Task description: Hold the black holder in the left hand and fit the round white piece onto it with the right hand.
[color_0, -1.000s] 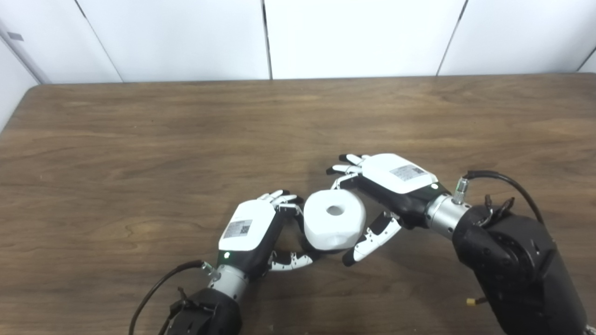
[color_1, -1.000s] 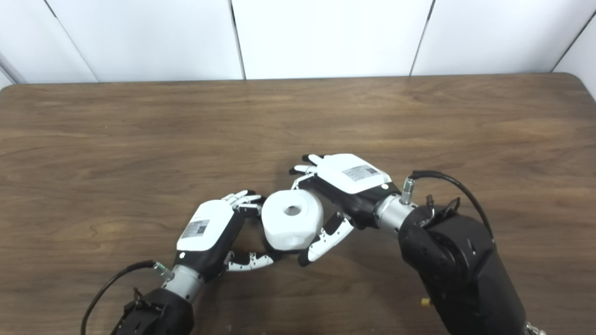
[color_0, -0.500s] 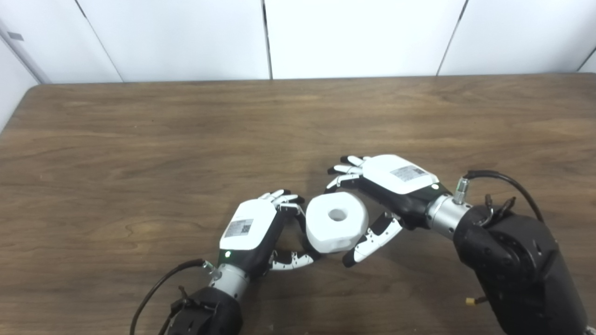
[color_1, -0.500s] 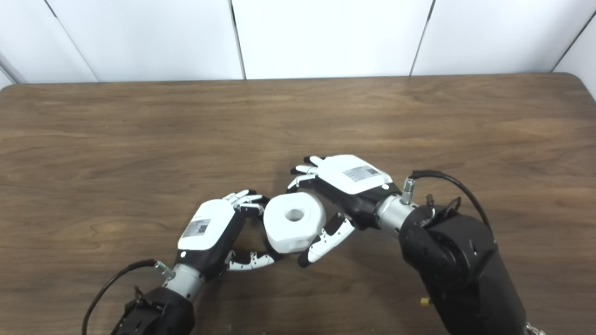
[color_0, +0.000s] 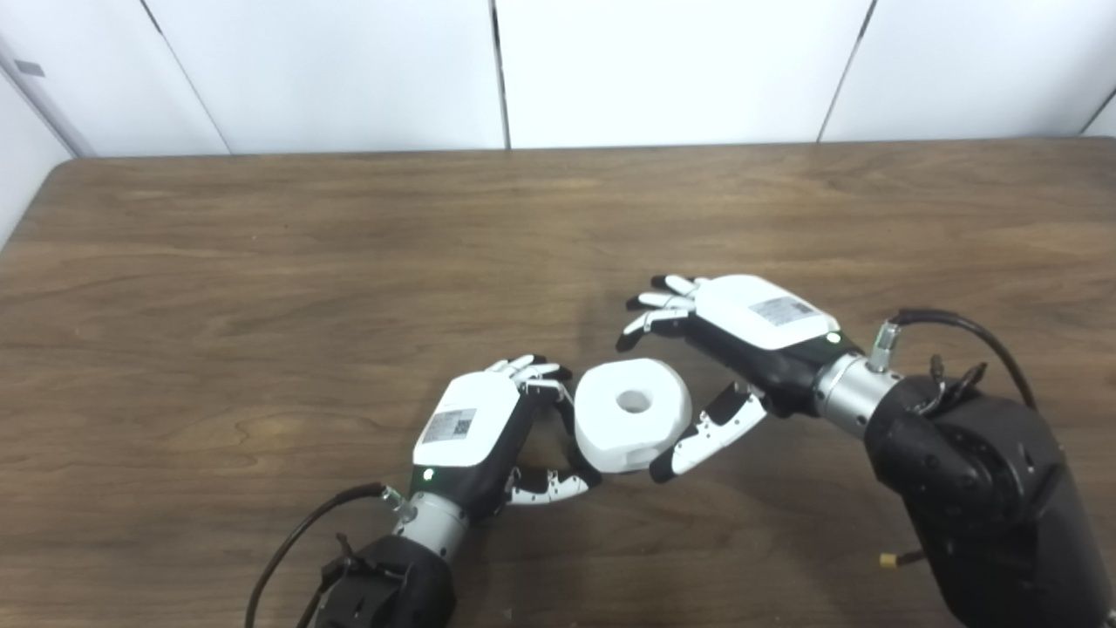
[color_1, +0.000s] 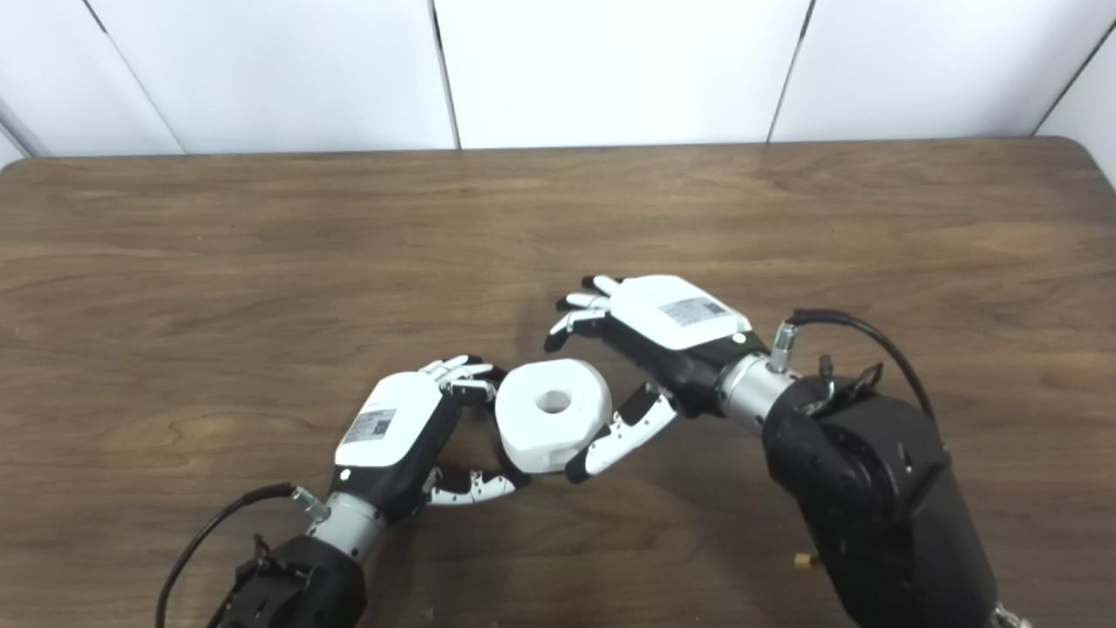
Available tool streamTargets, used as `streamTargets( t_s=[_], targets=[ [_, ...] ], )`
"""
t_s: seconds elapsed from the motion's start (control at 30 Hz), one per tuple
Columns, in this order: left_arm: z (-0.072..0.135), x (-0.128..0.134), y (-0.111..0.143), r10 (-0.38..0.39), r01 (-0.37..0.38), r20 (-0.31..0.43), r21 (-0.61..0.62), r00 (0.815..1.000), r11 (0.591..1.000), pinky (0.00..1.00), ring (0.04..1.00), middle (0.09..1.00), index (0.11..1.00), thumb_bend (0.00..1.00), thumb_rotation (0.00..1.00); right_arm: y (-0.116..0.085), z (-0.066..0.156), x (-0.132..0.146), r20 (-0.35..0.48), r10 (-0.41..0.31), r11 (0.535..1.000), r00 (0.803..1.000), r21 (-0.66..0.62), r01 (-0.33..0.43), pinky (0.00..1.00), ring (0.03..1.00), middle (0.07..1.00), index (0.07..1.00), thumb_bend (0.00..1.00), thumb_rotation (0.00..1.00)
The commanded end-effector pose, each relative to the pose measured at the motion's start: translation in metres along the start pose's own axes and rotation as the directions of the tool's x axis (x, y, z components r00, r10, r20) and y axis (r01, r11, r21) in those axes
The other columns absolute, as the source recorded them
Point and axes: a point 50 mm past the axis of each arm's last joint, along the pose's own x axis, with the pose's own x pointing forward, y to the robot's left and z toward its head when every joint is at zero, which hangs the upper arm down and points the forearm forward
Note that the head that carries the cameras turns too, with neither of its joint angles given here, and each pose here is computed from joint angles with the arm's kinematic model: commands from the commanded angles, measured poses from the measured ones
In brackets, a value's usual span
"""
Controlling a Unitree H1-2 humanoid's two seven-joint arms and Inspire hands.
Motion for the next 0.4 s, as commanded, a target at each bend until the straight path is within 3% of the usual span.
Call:
streamTargets(
  t_s=[0.0, 0.37],
  targets=[
    [-0.016, -0.006, -0.026, -0.159, 0.158, -0.078, -0.026, 0.984, 0.987, 0.88, 0.897, 0.823, 0.491, 0.51, 0.05, -0.022, 0.006, -0.006, 0.023, -0.08, 0.996, 0.997, -0.029, 0.08, 1.0, 1.0, 0.944, 0.8, 1.0, 0.51],
    [-0.019, -0.008, -0.025, -0.153, 0.15, -0.095, -0.041, 0.984, 0.988, 0.88, 0.89, 0.815, 0.491, 0.51, 0.04, -0.044, 0.006, -0.019, -0.013, -0.096, 0.995, 0.995, -0.037, 0.096, 1.0, 1.0, 0.971, 0.848, 1.0, 0.53]
  ],
)
